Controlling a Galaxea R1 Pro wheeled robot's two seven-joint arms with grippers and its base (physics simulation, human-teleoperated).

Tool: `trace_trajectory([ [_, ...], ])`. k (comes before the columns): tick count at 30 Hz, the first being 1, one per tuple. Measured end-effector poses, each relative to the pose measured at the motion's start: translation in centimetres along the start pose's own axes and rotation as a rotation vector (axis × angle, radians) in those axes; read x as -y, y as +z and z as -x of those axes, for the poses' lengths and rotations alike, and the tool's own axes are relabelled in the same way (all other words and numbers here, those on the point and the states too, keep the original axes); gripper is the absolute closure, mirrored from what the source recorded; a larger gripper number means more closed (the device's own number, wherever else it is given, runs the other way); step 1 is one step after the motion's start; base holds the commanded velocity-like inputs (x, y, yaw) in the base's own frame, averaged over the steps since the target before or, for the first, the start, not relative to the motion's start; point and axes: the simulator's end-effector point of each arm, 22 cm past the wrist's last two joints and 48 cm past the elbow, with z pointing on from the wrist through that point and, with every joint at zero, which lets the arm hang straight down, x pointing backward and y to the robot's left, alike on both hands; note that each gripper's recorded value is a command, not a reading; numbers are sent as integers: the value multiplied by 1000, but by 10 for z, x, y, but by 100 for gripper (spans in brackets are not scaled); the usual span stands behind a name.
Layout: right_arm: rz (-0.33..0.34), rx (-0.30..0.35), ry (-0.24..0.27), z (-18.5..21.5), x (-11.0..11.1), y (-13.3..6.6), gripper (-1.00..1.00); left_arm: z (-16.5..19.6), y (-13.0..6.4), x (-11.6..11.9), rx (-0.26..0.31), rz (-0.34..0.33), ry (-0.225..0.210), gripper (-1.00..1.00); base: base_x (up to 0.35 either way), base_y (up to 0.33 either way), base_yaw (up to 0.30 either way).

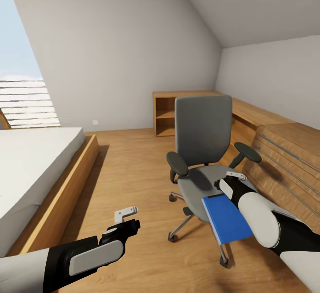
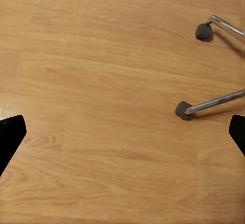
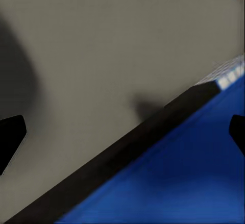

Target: In the bedroom, organize the workspace by keeping the computer under the desk, ensuring the monitor is on the desk, placing the keyboard on the desk next to the monitor, placing the mouse on the desk next to the keyboard, moving the folder from the swivel chair onto the desk next to the mouse, stacking the notebook on top of the folder with the pen on top of the notebook, and positioning the swivel chair next to the desk.

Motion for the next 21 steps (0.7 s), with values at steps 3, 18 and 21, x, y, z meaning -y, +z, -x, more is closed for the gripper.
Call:
trace_trajectory([
  [3,-1,0,0,5,1,-4,-100,5,-4,1,0,0,-1,-100,0,0,0],
  [18,0,73,31,40,4,-14,-100,18,5,-23,9,77,-2,-100,0,0,0],
  [21,-3,105,47,54,7,-17,-100,19,8,-28,12,91,-3,-100,0,0,0],
])
